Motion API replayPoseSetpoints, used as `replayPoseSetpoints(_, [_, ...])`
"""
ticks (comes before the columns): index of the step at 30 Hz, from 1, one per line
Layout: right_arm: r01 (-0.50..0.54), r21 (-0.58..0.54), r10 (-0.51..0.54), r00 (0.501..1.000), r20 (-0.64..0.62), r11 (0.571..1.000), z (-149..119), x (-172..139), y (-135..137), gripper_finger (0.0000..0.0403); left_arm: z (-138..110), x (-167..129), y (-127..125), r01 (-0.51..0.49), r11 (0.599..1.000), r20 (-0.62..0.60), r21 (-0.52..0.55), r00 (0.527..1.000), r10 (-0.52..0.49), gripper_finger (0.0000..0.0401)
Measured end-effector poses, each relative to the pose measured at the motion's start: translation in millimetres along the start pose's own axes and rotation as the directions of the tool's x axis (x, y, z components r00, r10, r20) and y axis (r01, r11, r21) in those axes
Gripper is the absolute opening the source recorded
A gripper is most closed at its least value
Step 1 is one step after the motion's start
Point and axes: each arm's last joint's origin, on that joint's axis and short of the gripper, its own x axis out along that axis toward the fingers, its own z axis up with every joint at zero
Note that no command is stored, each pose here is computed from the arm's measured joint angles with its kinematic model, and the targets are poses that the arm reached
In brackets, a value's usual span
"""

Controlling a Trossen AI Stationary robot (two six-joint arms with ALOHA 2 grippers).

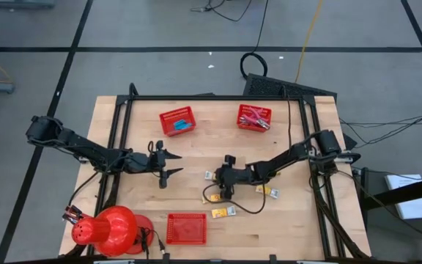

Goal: Pick & Place School Supplies
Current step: Put the yellow crayon pack into the bottom left red bin

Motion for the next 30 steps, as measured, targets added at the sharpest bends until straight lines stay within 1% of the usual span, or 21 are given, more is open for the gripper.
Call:
replayPoseSetpoints(3, [0.004,-0.02,-0.004,1.0,-0.001,1.0,-1.3,-1.6,4.5,0.0071,0.0,0.0,0.0,0.0,1.0,0.0,-0.002,1.0,0.0,0.0218])
replayPoseSetpoints(4, [0.003,-0.027,-0.003,1.0,-0.001,1.0,-1.7,-2.3,6.5,0.006,0.0,0.0,0.0,0.0,1.0,0.0,-0.002,1.0,0.0,0.0218])
replayPoseSetpoints(9, [0.023,-0.061,-0.021,0.999,0.025,0.998,-1.8,-7.9,18.7,0.0061,-0.2,0.0,0.4,-0.014,1.0,-0.002,-0.003,1.0,0.014,0.0218])
replayPoseSetpoints(13, [-0.02,-0.096,0.027,0.997,0.07,0.995,5.7,-22.6,29.9,0.0061,-0.7,0.0,0.6,-0.021,1.0,-0.006,-0.001,1.0,0.021,0.0218])
replayPoseSetpoints(15, [-0.03,-0.12,0.042,0.995,0.095,0.992,11.1,-32.6,33.7,0.0061,-0.7,0.0,0.6,-0.021,1.0,-0.006,-0.001,1.0,0.021,0.0218])
replayPoseSetpoints(18, [-0.012,-0.121,0.035,0.982,0.185,0.993,28.4,-46.2,39.3,0.0061,-1.0,0.1,0.8,-0.023,1.0,-0.009,-0.002,1.0,0.023,0.0218])
replayPoseSetpoints(21, [-0.005,-0.151,0.038,0.976,0.213,0.989,38.4,-55.5,43.8,0.0061,-1.0,0.1,0.9,-0.023,1.0,-0.009,-0.003,1.0,0.023,0.0218])
replayPoseSetpoints(24, [-0.027,-0.174,0.074,0.96,0.269,0.984,55.7,-61.3,51.6,0.0061,-0.9,0.1,0.9,-0.024,1.0,-0.008,-0.002,1.0,0.024,0.0218])
replayPoseSetpoints(27, [-0.115,-0.204,0.177,0.931,0.319,0.972,74.2,-66.4,62.2,0.0061,-1.5,0.1,1.0,-0.029,1.0,-0.014,0.002,0.999,0.029,0.0218])
replayPoseSetpoints(30, [-0.187,-0.226,0.261,0.895,0.361,0.956,84.8,-66.4,74.2,0.0061,-2.7,0.1,1.5,-0.039,0.999,-0.024,0.008,0.999,0.039,0.0218])
